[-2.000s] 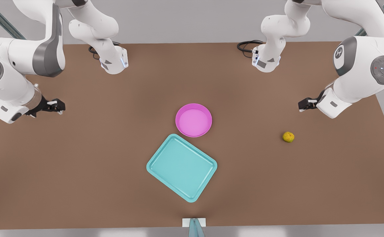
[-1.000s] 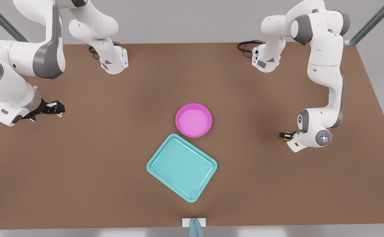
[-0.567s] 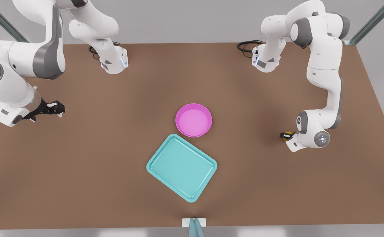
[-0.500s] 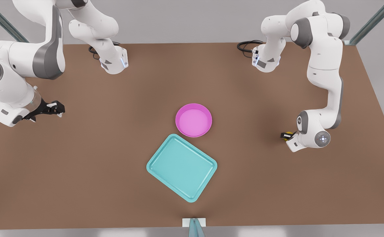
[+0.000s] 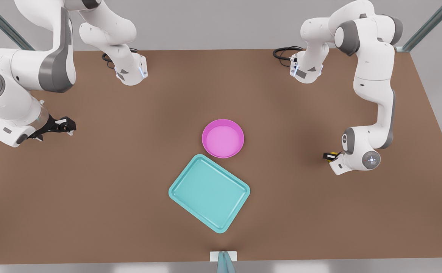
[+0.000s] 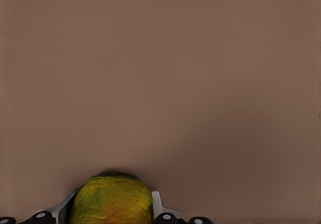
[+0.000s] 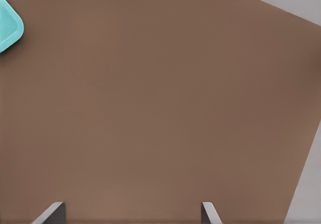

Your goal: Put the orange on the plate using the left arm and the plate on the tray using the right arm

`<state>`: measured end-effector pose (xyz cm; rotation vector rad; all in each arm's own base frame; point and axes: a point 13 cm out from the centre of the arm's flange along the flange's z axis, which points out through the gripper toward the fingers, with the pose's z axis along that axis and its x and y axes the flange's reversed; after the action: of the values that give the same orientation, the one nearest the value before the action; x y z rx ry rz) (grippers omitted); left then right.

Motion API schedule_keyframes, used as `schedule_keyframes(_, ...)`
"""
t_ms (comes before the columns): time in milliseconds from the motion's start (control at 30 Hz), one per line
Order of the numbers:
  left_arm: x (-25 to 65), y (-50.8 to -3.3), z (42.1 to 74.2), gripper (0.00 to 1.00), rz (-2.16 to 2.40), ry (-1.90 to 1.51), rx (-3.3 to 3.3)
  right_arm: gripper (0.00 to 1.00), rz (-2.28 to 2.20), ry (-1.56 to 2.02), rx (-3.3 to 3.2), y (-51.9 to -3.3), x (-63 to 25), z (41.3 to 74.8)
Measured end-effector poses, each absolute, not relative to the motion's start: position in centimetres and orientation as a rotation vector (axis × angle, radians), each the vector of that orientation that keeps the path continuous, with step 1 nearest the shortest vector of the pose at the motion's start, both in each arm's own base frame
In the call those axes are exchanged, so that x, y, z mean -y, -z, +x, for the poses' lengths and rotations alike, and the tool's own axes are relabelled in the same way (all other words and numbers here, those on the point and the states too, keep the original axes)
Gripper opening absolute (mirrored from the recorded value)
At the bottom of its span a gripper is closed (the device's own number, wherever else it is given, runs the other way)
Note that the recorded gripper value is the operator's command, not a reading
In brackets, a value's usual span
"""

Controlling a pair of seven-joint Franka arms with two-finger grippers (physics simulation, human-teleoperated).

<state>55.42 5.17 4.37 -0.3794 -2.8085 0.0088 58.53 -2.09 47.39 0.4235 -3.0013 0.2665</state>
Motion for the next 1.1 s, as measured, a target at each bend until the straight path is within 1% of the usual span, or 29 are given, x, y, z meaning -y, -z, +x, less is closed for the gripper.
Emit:
schedule_keyframes(133, -3.6, -7.4, 56.4, 0.55, -0.395, 0.006, 2.834, 1.0, 0.424, -0.266, 2.997, -47.2, 2.1, 58.5)
schedule_keyframes(200, -0.6, -10.2, 57.4, 0.55, -0.439, 0.02, 2.859, 1.0, 0.425, -0.266, 2.996, -47.1, 2.1, 58.5)
schedule_keyframes(300, 9.2, -15.1, 59.5, 0.55, -0.596, 0.047, 2.87, 1.0, 0.425, -0.266, 2.993, -46.9, 2.1, 58.5)
schedule_keyframes(333, 13.9, -16.0, 59.1, 0.55, -0.668, 0.055, 2.851, 1.0, 0.426, -0.266, 2.993, -46.9, 2.1, 58.5)
schedule_keyframes(400, 23.8, -16.1, 56.9, 0.55, -0.804, 0.076, 2.799, 1.0, 0.427, -0.267, 2.992, -46.8, 2.1, 58.5)
schedule_keyframes(500, 35.7, -15.1, 52.1, 0.55, -0.919, 0.105, 2.742, 1.0, 0.427, -0.267, 2.991, -46.7, 2.1, 58.5)
schedule_keyframes(567, 41.8, -14.7, 48.2, 0.55, -0.949, 0.095, 2.715, 1.0, 0.428, -0.267, 2.991, -46.7, 2.1, 58.5)
schedule_keyframes(633, 44.3, -14.1, 45.6, 0.55, -0.911, 0.103, 2.704, 1.0, 0.428, -0.266, 2.989, -46.6, 2.1, 58.5)
schedule_keyframes(700, 45.1, -12.7, 44.1, 0.55, -0.839, 0.125, 2.701, 1.0, 0.428, -0.265, 2.987, -46.6, 2.1, 58.5)
schedule_keyframes(767, 46.3, -11.1, 43.9, 0.56, -0.77, 0.132, 2.722, 1.0, 0.427, -0.264, 2.984, -46.5, 2.1, 58.5)
schedule_keyframes(800, 47.1, -10.3, 43.8, 0.6, -0.741, 0.13, 2.736, 1.0, 0.427, -0.264, 2.981, -46.4, 2.1, 58.5)
schedule_keyframes(833, 47.8, -9.9, 43.7, 0.85, -0.711, 0.127, 2.751, 1.0, 0.427, -0.263, 2.98, -46.3, 2.1, 58.5)
schedule_keyframes(867, 48.4, -9.7, 43.7, 1.0, -0.682, 0.123, 2.765, 1.0, 0.426, -0.262, 2.978, -46.3, 2.1, 58.4)
schedule_keyframes(1000, 49.0, -10.7, 44.3, 1.0, -0.565, 0.118, 2.824, 1.0, 0.429, -0.258, 2.968, -45.7, 1.9, 58.5)
schedule_keyframes(1033, 47.8, -13.4, 45.9, 1.0, -0.516, 0.129, 2.855, 1.0, 0.431, -0.232, 2.955, -44.8, 1.5, 58.6)
schedule_keyframes(1067, 43.8, -18.2, 49.8, 1.0, -0.402, 0.15, 2.909, 1.0, 0.448, -0.169, 2.925, -42.5, 0.0, 59.0)
schedule_keyframes(1100, 37.1, -23.6, 54.3, 1.0, -0.23, 0.173, 2.959, 1.0, 0.508, -0.085, 2.883, -39.4, -3.8, 59.3)
